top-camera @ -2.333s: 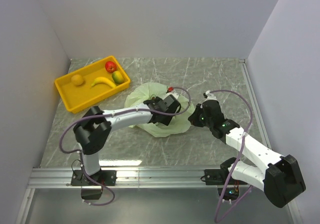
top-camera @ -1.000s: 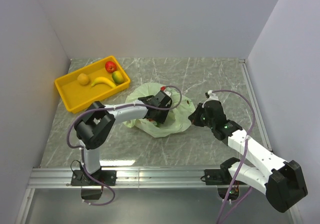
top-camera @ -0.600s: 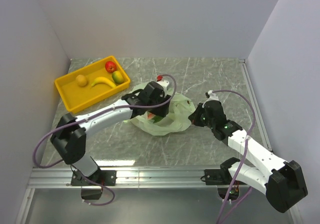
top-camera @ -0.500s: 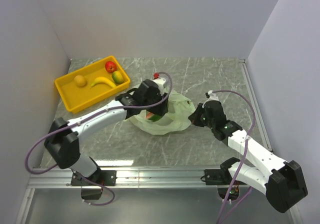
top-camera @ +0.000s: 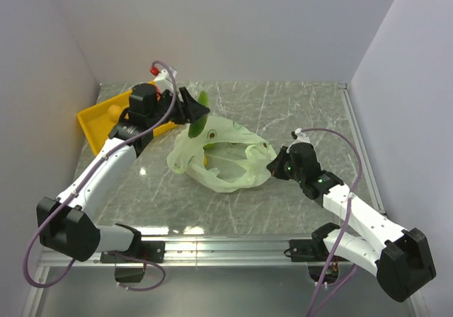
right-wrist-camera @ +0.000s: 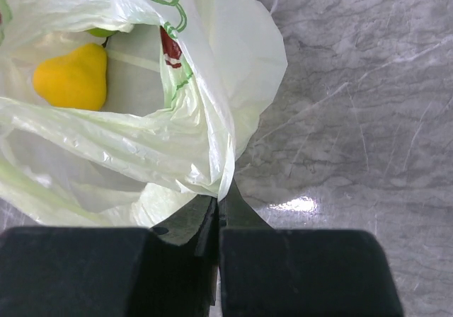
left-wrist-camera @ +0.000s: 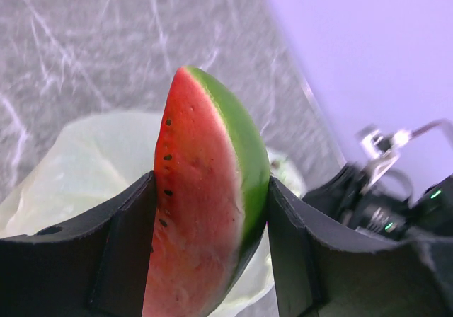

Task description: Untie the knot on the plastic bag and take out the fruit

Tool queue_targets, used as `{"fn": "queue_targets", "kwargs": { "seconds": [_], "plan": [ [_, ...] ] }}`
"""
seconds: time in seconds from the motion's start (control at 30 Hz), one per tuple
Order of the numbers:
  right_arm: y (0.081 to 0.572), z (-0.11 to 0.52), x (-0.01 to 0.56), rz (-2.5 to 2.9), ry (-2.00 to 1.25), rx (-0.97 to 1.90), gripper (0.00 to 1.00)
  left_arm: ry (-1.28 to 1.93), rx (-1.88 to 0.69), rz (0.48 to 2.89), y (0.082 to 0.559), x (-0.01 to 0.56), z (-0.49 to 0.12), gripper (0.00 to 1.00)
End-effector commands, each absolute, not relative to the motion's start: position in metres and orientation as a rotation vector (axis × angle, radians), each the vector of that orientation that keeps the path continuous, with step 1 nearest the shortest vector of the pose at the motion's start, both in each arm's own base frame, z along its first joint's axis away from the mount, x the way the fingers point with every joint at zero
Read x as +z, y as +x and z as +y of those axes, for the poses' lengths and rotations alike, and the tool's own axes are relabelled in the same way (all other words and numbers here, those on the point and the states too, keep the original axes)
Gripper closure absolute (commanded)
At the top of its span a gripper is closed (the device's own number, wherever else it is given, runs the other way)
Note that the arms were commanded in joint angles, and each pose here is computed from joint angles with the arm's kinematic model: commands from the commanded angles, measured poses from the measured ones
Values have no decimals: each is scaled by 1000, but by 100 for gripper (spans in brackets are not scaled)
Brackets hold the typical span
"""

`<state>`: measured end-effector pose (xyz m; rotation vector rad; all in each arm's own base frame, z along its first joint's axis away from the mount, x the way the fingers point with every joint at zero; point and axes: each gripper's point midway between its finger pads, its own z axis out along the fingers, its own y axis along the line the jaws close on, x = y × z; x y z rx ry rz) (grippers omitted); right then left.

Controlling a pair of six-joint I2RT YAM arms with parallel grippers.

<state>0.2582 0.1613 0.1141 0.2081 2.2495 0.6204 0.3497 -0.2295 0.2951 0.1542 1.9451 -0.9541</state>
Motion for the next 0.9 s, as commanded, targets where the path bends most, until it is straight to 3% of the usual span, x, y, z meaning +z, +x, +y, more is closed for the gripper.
{"fn": "queue_targets", "kwargs": {
  "seconds": [0.0,0.1,0.27,0.47,0.53,0.63,0.73,0.77,0.87],
  "plan": [
    [263,163,120,2215,199,621,100,125,-1155,1742,356,360,-239,99],
    [263,164,120,2217,194,628,100,-19,-1045,1782,384,347,-215,99],
    [261,164,119,2219,188,631,100,-483,-480,1859,451,286,-88,99],
    [259,163,119,2216,173,623,100,-768,-148,1867,480,234,33,99],
    [259,162,119,2218,172,617,100,-816,-61,1887,487,215,64,95],
    [259,161,119,2218,169,613,100,-857,38,1936,496,189,93,84],
    [259,161,120,2220,163,609,100,-882,93,1965,502,172,111,54],
    [260,161,121,2220,159,605,100,-889,105,1958,504,173,117,37],
    [259,160,123,2223,146,594,100,-882,124,1964,505,173,122,15]
  ]
}}
